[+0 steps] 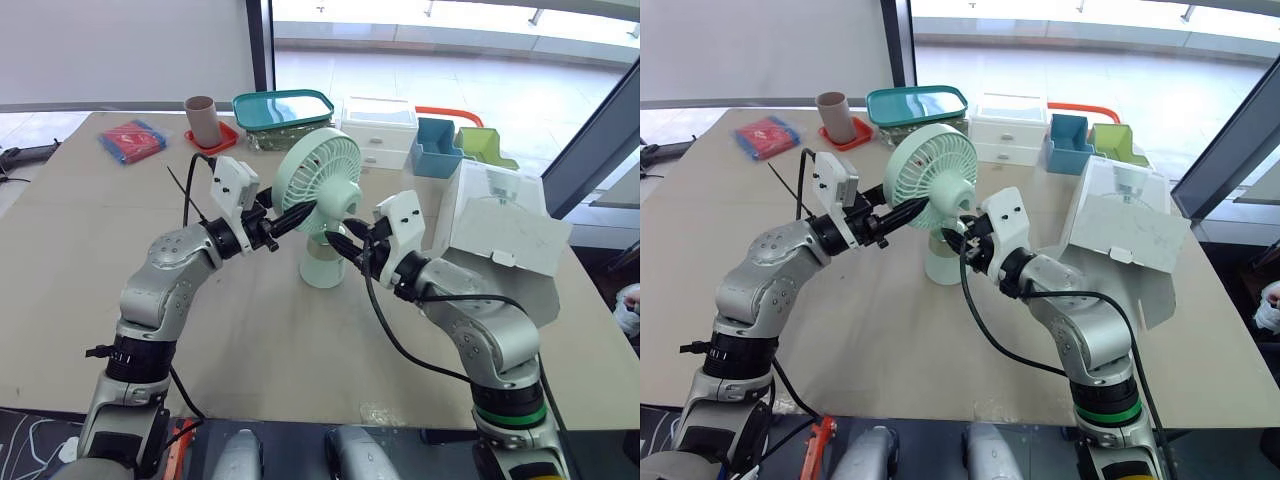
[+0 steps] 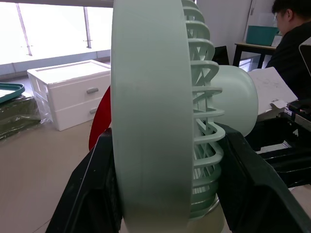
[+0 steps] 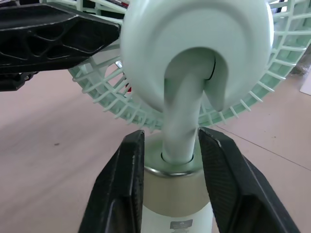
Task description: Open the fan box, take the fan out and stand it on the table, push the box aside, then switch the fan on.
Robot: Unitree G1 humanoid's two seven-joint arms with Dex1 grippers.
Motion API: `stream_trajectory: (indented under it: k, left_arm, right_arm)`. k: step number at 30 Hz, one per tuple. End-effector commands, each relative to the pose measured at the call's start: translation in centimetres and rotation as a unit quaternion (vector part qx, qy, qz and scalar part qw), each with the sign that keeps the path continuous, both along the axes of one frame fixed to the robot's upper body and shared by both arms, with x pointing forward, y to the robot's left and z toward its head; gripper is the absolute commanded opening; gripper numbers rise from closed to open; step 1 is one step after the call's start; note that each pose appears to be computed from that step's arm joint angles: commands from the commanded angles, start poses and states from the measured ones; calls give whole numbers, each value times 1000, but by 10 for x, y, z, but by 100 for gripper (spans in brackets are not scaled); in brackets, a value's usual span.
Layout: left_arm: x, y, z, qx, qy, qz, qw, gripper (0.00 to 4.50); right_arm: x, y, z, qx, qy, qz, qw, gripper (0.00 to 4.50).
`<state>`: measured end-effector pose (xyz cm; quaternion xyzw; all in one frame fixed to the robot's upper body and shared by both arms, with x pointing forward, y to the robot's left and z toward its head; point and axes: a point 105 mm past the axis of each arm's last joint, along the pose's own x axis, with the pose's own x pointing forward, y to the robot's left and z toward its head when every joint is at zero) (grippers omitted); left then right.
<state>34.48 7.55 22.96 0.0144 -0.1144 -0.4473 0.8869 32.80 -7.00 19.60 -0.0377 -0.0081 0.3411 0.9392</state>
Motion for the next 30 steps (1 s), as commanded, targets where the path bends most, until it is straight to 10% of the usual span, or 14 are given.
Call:
stream_trajectory:
  k: [1, 22, 30]
  left_arm:
    - [-11, -8, 20, -5, -42, -18, 999, 197]
    - [-13, -10, 17, -3, -33, -14, 999, 197]
    - [-12, -10, 17, -1, -34, -10, 999, 197]
  right_arm:
    - [1, -2, 13, 11, -19, -8, 1000, 198]
    - [12, 3, 9, 29, 7, -16, 999, 198]
    - [12, 3, 8, 30, 12, -15, 999, 43]
